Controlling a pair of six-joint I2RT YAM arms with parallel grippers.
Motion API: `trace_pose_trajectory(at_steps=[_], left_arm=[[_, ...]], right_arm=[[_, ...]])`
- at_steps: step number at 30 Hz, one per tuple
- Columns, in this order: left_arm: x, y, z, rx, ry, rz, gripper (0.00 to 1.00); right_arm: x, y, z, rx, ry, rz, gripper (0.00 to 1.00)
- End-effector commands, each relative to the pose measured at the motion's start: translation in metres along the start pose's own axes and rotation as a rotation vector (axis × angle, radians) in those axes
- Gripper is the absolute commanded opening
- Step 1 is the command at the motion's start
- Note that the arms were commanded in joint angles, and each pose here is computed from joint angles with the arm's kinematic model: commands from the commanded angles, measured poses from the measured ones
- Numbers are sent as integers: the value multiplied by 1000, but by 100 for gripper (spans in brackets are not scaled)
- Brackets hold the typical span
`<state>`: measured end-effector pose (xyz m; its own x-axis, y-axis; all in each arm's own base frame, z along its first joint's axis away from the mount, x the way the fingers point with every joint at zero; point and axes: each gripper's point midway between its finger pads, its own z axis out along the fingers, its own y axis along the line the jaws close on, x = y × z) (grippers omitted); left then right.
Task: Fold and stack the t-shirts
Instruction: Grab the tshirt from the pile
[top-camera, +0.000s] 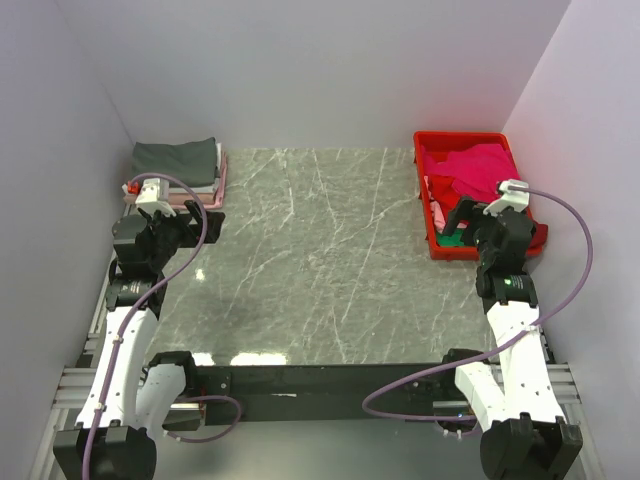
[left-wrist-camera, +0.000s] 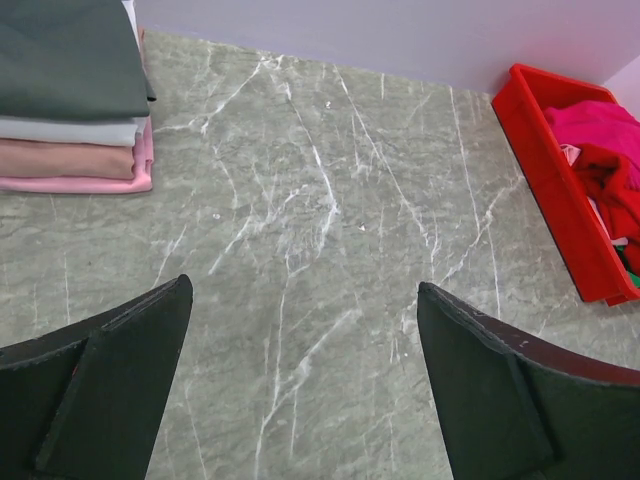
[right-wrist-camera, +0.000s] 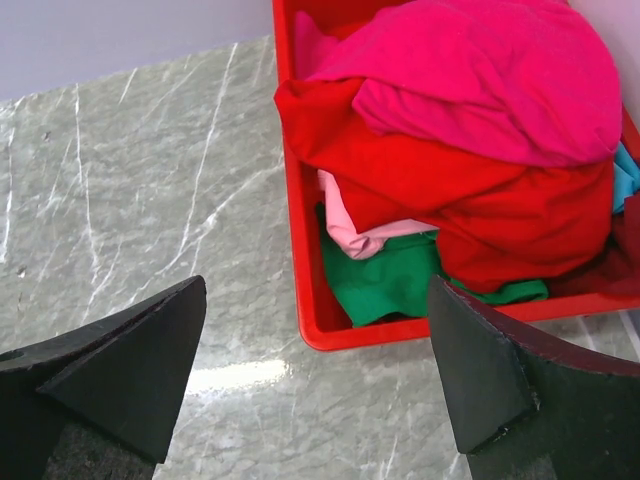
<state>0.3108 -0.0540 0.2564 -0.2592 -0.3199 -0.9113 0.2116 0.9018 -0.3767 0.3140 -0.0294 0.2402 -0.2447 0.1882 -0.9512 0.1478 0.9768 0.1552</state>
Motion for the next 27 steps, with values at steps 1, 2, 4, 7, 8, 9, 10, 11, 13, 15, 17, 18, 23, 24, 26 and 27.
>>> trace_pose_trajectory(at_steps=[1,2,4,7,8,9,10,11,13,15,17,18,23,24,26,27], left_arm=[[-24,-7,-5,10,-65,38,99],[-25,-8,-6,12,-68,39,99],[-26,-8,-6,11,-73,40,100],[-25,-8,-6,9,-69,37,99],[-24,-8,-5,8,-66,36,100],[-25,-7,-5,8,-66,36,99],[-25,-7,-5,6,-65,35,99],[-25,-9,-6,12,-63,36,99],[-26,-9,-6,13,-66,38,99],[-26,-10,-8,15,-70,38,99],[-28,-11,-9,17,-78,43,99],[-29,-11,-9,17,-81,42,99],[-29,-14,-10,30,-81,45,100],[-30,-14,-10,30,-86,45,99],[-29,-15,-10,38,-81,43,99],[-30,-15,-10,34,-84,45,99]], right_arm=[[-29,5,-5,-23,-91,-7,97],[-28,6,-5,-35,-88,-38,97],[-21,21,-7,-134,-61,-105,97],[-17,34,-5,-243,-3,-247,97],[-19,33,2,-247,49,-272,97],[-20,35,6,-255,77,-277,97],[-23,33,12,-252,105,-283,97],[-37,34,14,-250,104,-289,97],[-37,29,35,-244,144,-271,97],[-47,22,57,-244,166,-235,96],[-45,11,73,-214,233,-179,91],[-51,7,92,-206,258,-163,89],[-49,-13,138,-131,312,-115,82],[-44,-18,152,-118,344,-107,80],[-38,-28,167,-73,380,-106,73],[-32,-33,179,-63,411,-100,71]])
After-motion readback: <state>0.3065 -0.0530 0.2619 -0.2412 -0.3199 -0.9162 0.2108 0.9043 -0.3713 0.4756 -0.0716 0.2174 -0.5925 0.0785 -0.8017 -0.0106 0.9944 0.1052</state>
